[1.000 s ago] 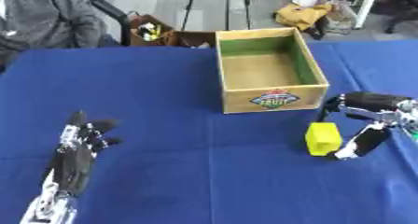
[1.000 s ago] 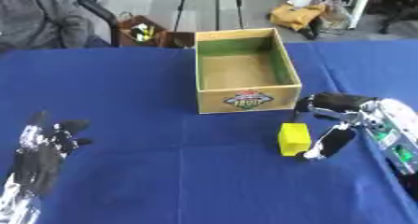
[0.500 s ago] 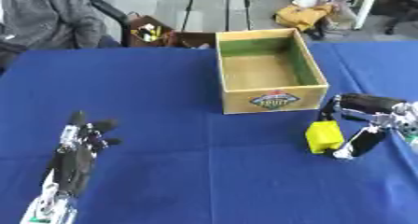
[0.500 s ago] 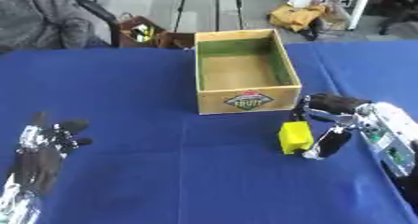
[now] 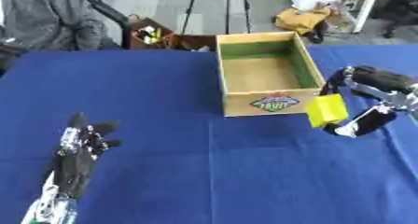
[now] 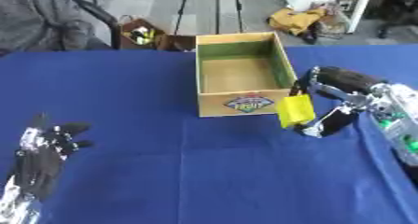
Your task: Pick up objects on the table and place them in the box.
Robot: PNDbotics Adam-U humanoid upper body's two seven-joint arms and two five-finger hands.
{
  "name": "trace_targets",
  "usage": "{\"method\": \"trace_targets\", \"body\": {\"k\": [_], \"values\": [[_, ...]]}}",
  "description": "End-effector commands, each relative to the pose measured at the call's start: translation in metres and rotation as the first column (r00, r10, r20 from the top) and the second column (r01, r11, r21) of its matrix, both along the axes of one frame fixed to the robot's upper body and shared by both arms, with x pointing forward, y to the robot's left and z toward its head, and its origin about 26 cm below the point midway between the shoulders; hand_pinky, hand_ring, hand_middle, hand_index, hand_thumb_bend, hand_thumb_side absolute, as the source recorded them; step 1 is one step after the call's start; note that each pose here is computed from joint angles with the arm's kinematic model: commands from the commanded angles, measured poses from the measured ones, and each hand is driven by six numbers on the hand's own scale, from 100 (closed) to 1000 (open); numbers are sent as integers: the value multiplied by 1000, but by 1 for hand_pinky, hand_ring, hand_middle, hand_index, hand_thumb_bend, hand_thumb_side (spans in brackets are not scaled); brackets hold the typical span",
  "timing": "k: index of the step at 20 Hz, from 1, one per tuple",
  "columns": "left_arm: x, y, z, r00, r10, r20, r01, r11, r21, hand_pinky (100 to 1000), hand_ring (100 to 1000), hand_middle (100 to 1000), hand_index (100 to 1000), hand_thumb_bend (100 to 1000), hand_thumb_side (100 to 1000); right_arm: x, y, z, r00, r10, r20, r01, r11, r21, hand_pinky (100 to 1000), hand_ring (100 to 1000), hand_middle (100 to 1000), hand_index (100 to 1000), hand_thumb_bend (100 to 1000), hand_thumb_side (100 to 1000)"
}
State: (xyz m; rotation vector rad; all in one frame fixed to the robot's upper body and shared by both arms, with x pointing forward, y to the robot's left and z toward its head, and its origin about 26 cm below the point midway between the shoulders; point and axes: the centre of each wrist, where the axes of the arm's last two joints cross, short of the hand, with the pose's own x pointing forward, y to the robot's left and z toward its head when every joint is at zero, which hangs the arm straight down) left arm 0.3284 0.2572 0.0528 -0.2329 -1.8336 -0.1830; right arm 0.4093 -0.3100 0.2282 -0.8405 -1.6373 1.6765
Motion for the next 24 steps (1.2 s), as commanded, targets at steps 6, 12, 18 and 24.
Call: {"method": "trace_targets", "body": {"k": [6, 12, 18, 24], "values": [[4, -8, 10, 998, -66, 24, 65, 997, 34, 730, 882, 710, 657, 356, 1000, 34, -32, 27, 948, -295, 116, 276, 948, 157, 791, 784, 376, 393, 114, 177], [10, -23, 19, 989, -138, 47, 136, 990, 42, 730, 882, 709, 657, 358, 1000, 55, -56, 9, 827, -528, 193, 482, 843, 240, 808, 807, 445, 462, 100, 221], [13, -30, 23, 982, -177, 59, 174, 984, 46, 730, 882, 709, 657, 357, 1000, 60, -65, -6, 764, -597, 247, 543, 800, 254, 812, 812, 457, 475, 100, 236], [13, -32, 25, 981, -185, 64, 183, 982, 47, 730, 882, 709, 656, 356, 1000, 61, -64, -16, 771, -591, 238, 545, 805, 234, 917, 871, 674, 713, 223, 568]]}}
